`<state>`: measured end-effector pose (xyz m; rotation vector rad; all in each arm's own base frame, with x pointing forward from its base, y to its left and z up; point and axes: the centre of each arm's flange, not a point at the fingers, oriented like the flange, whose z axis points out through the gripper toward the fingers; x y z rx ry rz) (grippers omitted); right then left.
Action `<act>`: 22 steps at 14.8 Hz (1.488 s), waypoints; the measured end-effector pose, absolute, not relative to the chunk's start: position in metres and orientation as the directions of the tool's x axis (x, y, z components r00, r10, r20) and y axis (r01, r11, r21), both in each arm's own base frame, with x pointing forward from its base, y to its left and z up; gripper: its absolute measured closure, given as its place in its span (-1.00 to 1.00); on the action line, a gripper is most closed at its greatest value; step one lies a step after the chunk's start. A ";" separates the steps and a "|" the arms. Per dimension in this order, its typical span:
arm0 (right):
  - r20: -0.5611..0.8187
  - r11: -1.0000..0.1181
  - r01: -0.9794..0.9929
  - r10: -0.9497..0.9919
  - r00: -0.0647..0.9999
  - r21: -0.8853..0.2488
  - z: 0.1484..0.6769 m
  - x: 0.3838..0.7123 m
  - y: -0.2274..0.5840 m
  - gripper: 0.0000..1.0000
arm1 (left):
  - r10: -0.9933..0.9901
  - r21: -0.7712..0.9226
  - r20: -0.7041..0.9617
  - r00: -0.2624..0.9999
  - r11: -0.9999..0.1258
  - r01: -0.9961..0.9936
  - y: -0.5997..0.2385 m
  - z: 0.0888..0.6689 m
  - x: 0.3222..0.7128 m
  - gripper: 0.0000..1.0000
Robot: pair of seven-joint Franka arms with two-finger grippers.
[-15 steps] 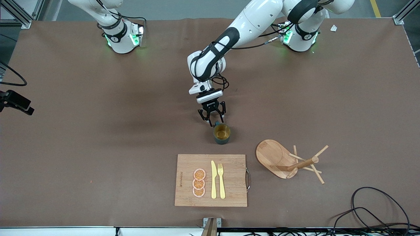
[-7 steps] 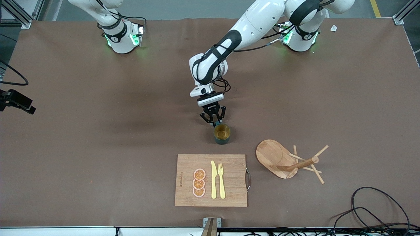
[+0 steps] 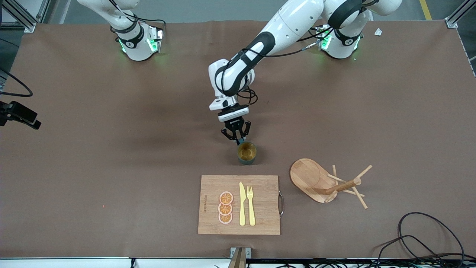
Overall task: Pass cup and hang on rack
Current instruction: 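Close the left gripper on the mug handle, then lift the mug with the left gripper toward the wooden rack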
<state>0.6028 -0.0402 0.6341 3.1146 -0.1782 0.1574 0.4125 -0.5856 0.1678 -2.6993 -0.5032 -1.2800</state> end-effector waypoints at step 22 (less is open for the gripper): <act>0.103 -0.994 -0.112 -0.110 0.989 0.012 0.635 0.603 -0.038 -1.00 | 0.787 0.201 -0.385 0.481 -0.437 0.876 -0.376 0.449 0.643 0.58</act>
